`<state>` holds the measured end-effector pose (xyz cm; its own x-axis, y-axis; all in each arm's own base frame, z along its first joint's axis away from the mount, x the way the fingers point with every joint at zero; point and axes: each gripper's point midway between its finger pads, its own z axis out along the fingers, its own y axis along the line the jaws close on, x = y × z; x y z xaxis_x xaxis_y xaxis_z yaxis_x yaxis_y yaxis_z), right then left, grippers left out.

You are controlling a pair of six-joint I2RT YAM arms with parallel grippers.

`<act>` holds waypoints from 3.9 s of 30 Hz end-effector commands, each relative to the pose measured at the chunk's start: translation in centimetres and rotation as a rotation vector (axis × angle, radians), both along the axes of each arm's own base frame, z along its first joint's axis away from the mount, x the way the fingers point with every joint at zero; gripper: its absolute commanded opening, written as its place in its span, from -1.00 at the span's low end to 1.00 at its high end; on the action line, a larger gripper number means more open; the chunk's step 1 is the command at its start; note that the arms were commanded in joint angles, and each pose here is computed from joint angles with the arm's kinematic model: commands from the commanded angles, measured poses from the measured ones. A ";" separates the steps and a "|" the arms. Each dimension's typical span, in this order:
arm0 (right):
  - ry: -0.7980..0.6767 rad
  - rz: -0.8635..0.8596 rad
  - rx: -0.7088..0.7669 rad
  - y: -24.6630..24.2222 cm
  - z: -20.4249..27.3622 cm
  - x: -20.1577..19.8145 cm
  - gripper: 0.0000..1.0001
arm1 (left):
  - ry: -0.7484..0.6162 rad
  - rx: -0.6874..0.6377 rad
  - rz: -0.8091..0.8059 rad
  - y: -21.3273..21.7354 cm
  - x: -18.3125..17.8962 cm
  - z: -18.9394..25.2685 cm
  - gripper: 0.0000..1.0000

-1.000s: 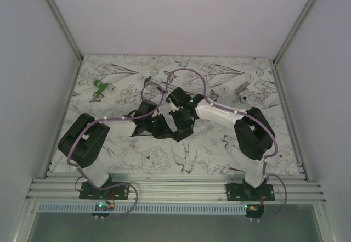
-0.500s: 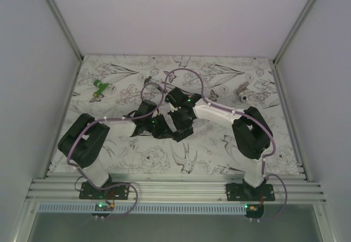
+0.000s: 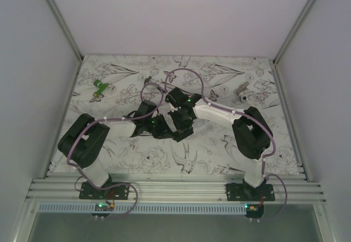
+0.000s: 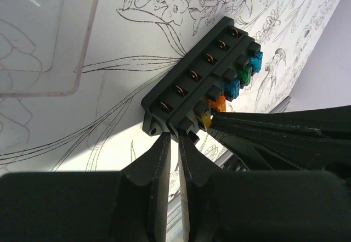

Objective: Snap on the fuse box
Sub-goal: Install the fuse at the fuse box base.

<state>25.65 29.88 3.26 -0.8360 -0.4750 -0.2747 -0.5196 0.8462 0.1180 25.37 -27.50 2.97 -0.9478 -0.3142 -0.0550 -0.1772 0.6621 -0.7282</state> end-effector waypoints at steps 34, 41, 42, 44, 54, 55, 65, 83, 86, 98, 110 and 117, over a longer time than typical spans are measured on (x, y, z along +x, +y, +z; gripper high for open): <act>0.148 0.070 -0.630 -11.9 -12.8 -6.7 -1.00 | 0.080 0.142 0.021 2.5 -2.8 -3.3 -0.71; 0.183 0.090 -0.687 -13.0 -13.2 -7.3 -1.00 | 0.065 0.140 0.062 3.8 -2.6 -2.8 -0.64; 0.184 0.092 -0.671 -12.7 -13.0 -7.3 -1.00 | 0.063 0.140 0.067 4.0 -2.7 -2.7 -0.63; 0.170 0.096 -0.600 -11.6 -12.0 -7.2 -1.00 | 0.050 0.138 0.083 4.5 -2.7 -2.3 -0.60; 0.053 0.107 -0.276 -6.1 -4.0 -6.6 -1.00 | -0.014 0.128 0.094 5.8 -3.5 -0.2 -0.46; 0.041 0.108 -0.254 -5.8 -3.4 -6.6 -1.00 | -0.023 0.125 0.092 5.8 -3.6 0.0 -0.44; -0.195 0.134 -0.043 -1.8 3.6 -4.3 -0.69 | -0.071 0.116 0.033 3.8 -3.9 1.8 -0.18; -0.206 0.220 -0.037 -0.6 1.4 -3.5 -0.60 | -0.054 0.116 -0.039 0.1 -3.2 1.8 -0.13; -0.194 0.223 -0.045 -0.7 1.0 -3.6 -0.62 | -0.047 0.116 -0.048 -0.1 -3.2 1.7 -0.15; -0.122 0.215 -0.080 -1.6 -0.4 -4.3 -0.99 | -0.029 0.123 -0.061 -0.6 -3.2 1.0 -0.18; -0.016 0.173 -0.078 -3.2 -2.9 -5.2 -1.00 | -0.005 0.137 -0.077 -1.3 -3.3 0.0 -0.29; 0.046 0.159 -0.100 -4.0 -4.8 -6.3 -1.00 | 0.016 0.155 -0.071 -1.3 -3.3 -0.9 -0.40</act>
